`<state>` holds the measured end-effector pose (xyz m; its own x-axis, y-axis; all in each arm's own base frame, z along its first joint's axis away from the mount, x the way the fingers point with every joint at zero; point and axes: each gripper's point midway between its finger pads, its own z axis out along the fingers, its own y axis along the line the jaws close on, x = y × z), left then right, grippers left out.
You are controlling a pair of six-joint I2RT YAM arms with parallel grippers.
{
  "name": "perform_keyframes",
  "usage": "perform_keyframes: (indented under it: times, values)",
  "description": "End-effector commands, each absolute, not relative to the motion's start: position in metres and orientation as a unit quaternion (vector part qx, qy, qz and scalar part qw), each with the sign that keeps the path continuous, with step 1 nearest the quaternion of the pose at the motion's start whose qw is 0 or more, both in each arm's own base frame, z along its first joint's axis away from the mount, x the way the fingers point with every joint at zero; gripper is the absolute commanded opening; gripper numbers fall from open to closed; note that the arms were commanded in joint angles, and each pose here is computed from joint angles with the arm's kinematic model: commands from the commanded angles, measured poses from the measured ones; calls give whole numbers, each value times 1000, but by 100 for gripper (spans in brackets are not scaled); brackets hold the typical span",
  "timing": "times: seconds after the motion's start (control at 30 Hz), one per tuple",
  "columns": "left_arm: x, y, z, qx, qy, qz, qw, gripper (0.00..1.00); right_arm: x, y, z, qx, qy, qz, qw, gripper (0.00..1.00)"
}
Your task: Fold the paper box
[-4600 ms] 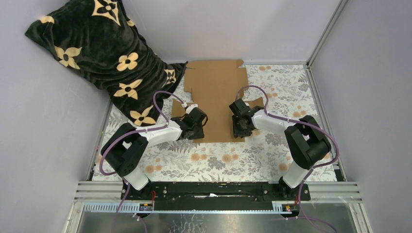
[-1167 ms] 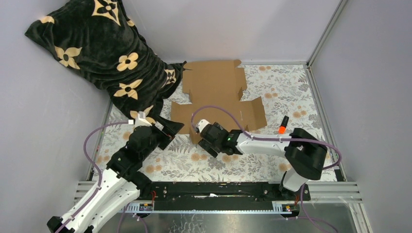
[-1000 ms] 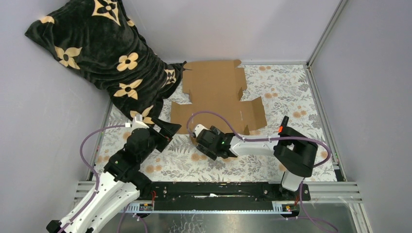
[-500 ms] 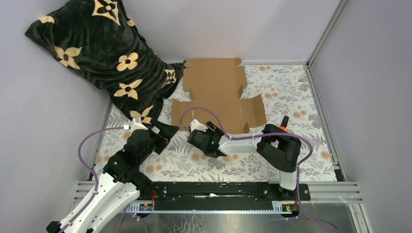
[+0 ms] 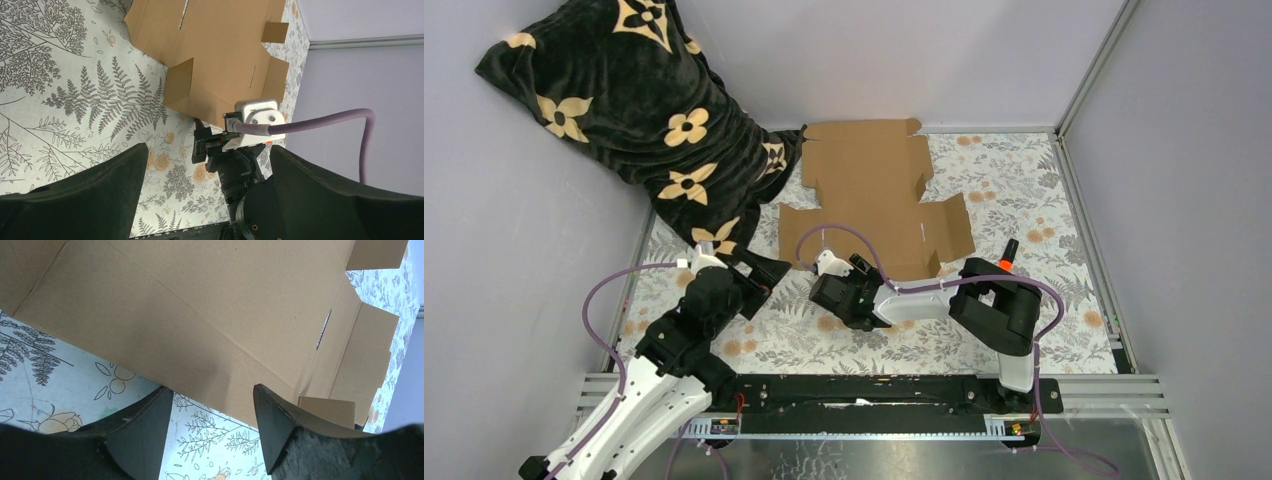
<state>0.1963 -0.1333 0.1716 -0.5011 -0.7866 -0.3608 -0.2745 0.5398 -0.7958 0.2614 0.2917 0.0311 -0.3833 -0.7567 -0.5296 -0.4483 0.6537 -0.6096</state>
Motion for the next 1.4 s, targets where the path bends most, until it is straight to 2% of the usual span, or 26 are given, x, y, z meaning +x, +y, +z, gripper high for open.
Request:
perform_keyframes:
  times: [0.0,0.23,0.37,0.53,0.73,0.87,1.0,1.1,1.37]
  values:
    - [201,-125,189,-338,782,-341,397,98,287,275,62,-330,791,-238,458,67]
    - [200,-119,194,-340,780,-332,406,98,299,282,89,-314,779,-226,494,62]
    - [199,-118,195,-341,780,-331,408,98,307,287,101,-312,773,-218,508,56]
    - [198,-116,195,-343,778,-331,409,98,313,290,97,-327,778,-205,495,54]
    - [198,-116,193,-343,779,-329,409,99,310,299,78,-376,794,-140,456,54]
    - [197,-115,193,-343,779,-329,409,99,303,303,70,-411,799,-102,427,44]
    - [197,-115,193,-343,778,-329,410,98,296,309,66,-444,797,-77,402,41]
    - [196,-114,194,-344,778,-329,409,98,294,310,68,-452,797,-71,394,33]
    - [191,-106,203,-349,772,-326,419,99,295,326,128,-449,791,-32,414,19]
